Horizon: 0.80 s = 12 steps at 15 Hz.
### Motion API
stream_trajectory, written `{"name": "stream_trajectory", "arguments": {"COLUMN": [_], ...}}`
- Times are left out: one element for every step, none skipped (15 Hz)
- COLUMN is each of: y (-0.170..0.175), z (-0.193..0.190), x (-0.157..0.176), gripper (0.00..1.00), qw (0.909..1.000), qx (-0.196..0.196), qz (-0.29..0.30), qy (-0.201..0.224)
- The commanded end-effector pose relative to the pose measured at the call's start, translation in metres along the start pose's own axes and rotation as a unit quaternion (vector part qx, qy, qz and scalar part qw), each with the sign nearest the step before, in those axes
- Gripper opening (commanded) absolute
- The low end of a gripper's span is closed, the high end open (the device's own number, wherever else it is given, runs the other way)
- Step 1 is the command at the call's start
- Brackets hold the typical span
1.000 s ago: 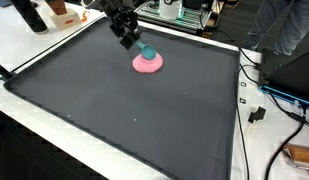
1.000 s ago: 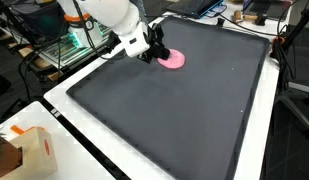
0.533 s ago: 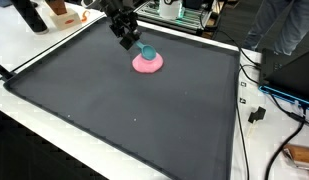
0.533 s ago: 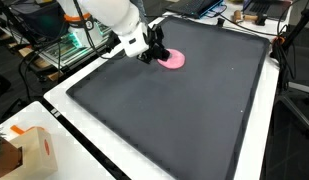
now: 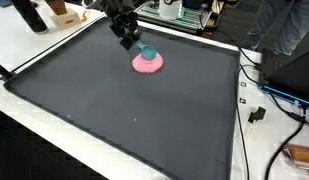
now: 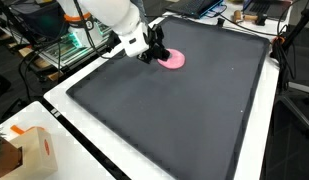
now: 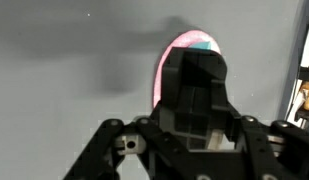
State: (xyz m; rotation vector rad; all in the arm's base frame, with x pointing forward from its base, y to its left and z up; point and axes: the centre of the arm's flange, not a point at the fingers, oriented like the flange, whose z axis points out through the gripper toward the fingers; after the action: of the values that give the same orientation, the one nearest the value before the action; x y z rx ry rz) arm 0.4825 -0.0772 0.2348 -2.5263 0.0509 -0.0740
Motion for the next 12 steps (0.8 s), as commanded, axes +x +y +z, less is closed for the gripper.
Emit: {"name": "stream_trajectory", "arguments": {"y": [0.021, 0.023, 0.025, 0.025, 0.024, 0.022, 0.018, 0.015, 0.012, 0.005, 0.000, -0.005], "z": [0.037, 0.034, 0.031, 0.028, 0.027, 0.027, 0.026, 0.023, 0.021, 0.014, 0.010, 0.004], "x": [-0.008, -0.008, -0.009, -0.010, -0.010, -0.009, -0.008, -0.007, -0.006, -0.006, -0.005, -0.004], "gripper": [0.29, 0.29, 0.29, 0.29, 0.29, 0.29, 0.29, 0.29, 0.29, 0.29, 0.29, 0.29], "qw": [0.9988, 0.9988, 0.9988, 0.9989, 0.9990, 0.9993, 0.9996, 0.9998, 0.9999, 0.9999, 0.9999, 0.9999], "qx": [-0.044, -0.045, -0.044, -0.044, -0.041, -0.035, -0.023, -0.015, -0.009, -0.003, -0.002, -0.005], "qz": [0.002, 0.004, 0.007, 0.008, 0.008, 0.006, 0.004, 0.001, -0.001, -0.007, -0.011, -0.014], "qy": [-0.023, -0.021, -0.018, -0.015, -0.015, -0.015, -0.015, -0.012, -0.010, -0.008, -0.006, -0.004]}}
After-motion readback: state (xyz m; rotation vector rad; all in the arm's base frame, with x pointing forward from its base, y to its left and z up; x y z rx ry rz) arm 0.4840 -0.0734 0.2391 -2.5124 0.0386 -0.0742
